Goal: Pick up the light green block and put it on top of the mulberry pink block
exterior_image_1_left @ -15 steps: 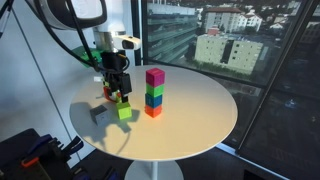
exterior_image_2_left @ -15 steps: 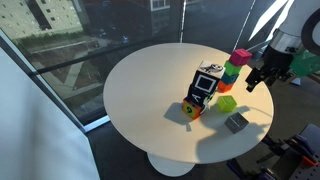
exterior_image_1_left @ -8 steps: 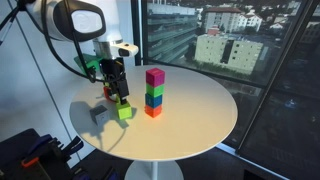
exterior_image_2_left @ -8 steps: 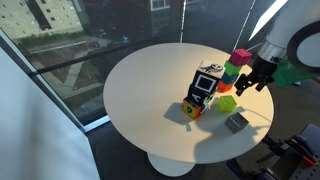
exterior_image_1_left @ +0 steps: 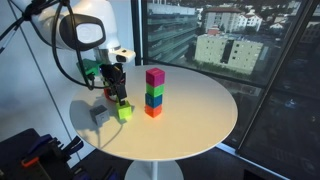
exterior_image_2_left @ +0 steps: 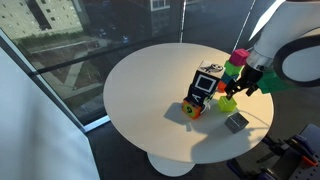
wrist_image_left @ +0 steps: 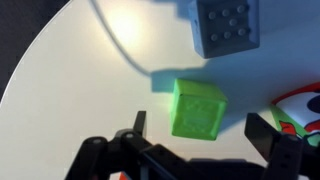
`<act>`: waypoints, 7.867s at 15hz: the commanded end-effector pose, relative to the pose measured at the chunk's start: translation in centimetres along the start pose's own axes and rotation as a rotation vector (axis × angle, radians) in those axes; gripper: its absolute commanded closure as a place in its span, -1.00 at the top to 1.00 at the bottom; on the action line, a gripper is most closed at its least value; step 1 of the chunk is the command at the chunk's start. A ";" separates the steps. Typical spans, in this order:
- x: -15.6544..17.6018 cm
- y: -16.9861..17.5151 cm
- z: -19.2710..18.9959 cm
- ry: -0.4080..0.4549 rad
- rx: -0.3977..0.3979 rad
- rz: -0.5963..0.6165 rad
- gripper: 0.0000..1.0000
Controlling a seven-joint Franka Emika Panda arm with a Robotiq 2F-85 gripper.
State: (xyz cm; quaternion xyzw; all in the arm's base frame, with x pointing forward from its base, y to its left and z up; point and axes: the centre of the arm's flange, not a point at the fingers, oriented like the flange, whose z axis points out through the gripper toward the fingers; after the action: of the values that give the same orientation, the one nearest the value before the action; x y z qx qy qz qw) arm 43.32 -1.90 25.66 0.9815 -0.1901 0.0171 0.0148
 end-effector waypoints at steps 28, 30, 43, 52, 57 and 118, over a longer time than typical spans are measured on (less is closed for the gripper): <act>3.3 -1.8 4.6 0.044 -0.061 0.083 1.00; 3.3 -1.8 4.8 0.042 -0.064 0.084 1.00; 4.1 -0.7 4.6 0.023 -0.079 0.096 -0.35; 5.3 0.6 0.8 -0.030 -0.101 0.074 -0.37; 5.9 0.9 -1.9 -0.038 -0.106 0.062 -0.37; 17.4 5.9 -16.3 0.002 -0.057 0.225 -0.37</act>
State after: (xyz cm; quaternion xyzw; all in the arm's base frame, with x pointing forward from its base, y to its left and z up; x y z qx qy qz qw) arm 56.19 -12.82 42.03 0.9559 -0.2916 0.0150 0.0330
